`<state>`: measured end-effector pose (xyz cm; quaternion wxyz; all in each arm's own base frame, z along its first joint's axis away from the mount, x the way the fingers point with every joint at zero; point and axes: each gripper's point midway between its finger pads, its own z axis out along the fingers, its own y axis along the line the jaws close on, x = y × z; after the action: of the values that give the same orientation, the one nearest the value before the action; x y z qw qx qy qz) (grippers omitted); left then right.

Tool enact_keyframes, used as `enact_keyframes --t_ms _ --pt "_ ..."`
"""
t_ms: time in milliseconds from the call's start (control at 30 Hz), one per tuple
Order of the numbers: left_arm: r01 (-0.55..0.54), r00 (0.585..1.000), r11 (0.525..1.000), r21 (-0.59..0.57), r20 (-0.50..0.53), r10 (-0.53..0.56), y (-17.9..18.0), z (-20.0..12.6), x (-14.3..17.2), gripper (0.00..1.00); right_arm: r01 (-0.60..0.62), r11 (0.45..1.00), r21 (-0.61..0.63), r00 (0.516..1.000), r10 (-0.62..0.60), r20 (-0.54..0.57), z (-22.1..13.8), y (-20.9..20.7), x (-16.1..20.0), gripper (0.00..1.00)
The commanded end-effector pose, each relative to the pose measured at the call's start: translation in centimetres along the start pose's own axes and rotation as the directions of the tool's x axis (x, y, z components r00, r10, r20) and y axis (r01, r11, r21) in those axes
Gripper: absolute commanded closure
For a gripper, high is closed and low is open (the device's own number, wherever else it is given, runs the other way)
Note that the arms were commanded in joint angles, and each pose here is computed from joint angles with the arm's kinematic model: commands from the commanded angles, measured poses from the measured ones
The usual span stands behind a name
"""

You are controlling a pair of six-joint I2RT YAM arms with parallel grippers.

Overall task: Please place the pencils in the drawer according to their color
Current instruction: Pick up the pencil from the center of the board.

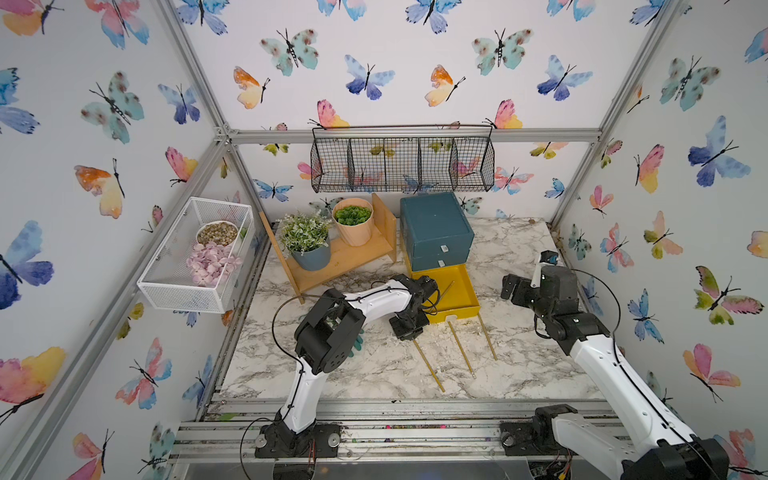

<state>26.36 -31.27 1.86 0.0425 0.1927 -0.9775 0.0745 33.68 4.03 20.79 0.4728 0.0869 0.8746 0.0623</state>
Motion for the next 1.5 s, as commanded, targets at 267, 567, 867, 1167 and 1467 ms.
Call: enact_keyframes --t_ms 267,567,867,1167,1467 --pt "0.058 0.998 0.998 0.029 0.01 -0.058 1.2 2.4 -2.9 1.0 0.017 1.0 0.003 1.0 -0.017 -0.006 0.1 0.0 0.2 0.01" --pt "0.042 0.99 0.997 0.067 0.132 -0.051 3.1 -2.0 -8.0 1.0 0.015 1.0 0.002 1.0 -0.015 -0.021 0.6 0.1 0.3 0.01" --pt "-0.139 0.959 0.989 0.044 0.254 0.123 3.9 -5.7 -10.6 1.0 -0.001 1.0 -0.028 0.998 -0.001 -0.058 1.5 0.7 0.9 0.01" --pt "-0.393 0.824 0.919 -0.039 0.428 0.371 2.7 -11.3 -13.4 1.0 -0.022 0.999 -0.034 0.997 0.019 -0.076 2.1 1.0 1.2 0.01" --pt "-0.578 0.66 0.801 -0.153 0.489 0.57 1.8 -16.5 -13.6 1.0 -0.042 0.999 -0.027 0.996 0.04 -0.077 2.4 0.8 1.5 0.01"
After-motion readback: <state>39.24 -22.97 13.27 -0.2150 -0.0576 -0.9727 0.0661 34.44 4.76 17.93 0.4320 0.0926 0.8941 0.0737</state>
